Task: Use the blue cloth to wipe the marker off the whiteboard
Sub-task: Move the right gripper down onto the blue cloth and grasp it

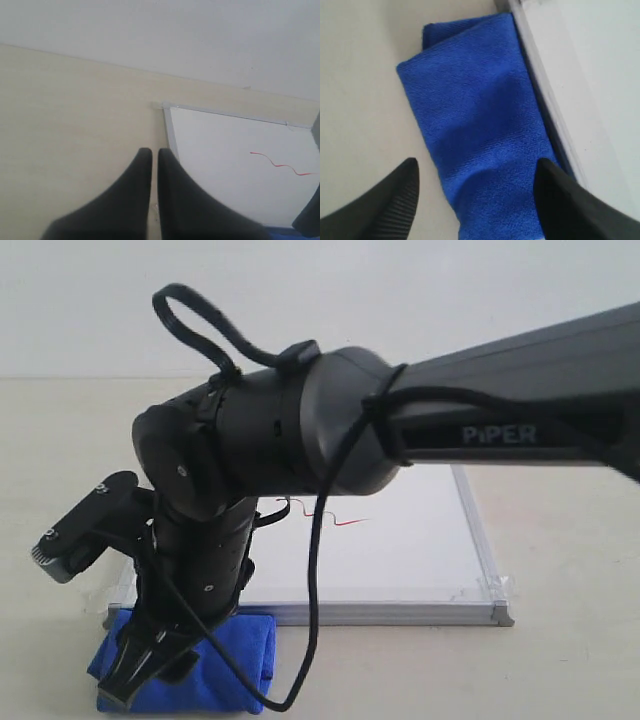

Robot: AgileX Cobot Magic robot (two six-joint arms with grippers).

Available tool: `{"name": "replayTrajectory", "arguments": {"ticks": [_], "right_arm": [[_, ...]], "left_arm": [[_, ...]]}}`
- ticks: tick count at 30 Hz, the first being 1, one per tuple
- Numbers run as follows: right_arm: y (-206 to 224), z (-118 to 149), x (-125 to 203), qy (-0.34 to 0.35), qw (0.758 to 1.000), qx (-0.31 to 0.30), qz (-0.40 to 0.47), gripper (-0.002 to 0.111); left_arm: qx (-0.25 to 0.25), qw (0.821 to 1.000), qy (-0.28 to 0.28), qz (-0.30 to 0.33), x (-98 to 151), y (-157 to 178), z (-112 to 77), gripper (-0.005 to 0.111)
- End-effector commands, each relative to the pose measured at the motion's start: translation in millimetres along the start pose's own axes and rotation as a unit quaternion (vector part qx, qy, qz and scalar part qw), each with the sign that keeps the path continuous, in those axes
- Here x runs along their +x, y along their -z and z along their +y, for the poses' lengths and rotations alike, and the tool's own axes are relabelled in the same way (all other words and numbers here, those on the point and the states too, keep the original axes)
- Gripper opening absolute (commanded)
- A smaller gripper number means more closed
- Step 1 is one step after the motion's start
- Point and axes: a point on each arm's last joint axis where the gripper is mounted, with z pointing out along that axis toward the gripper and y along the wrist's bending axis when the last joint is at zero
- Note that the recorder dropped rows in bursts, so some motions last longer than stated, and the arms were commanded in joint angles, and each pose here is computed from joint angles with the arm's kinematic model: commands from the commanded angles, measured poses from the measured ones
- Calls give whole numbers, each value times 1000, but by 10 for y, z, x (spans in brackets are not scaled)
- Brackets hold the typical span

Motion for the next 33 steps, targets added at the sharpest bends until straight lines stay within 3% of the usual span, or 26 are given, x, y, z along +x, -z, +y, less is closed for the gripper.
{"name": "replayTrajectory", "arguments": {"ticks": [1, 13, 18, 33], "right_arm": [[-116, -33, -23, -47, 999, 7, 22, 58], [-356, -65, 18, -66, 997, 15, 43, 59], [-397, -74, 13, -71, 997, 18, 39, 72], [-666, -90, 72, -116, 991, 19, 59, 70]], "left_arm": [[-2, 1000, -1, 0, 11, -1, 5, 4], [-2, 1000, -1, 0, 11, -1, 5, 4], [-2, 1000, -1, 0, 11, -1, 5, 4], [-2, 1000, -1, 0, 11, -1, 5, 4]]}}
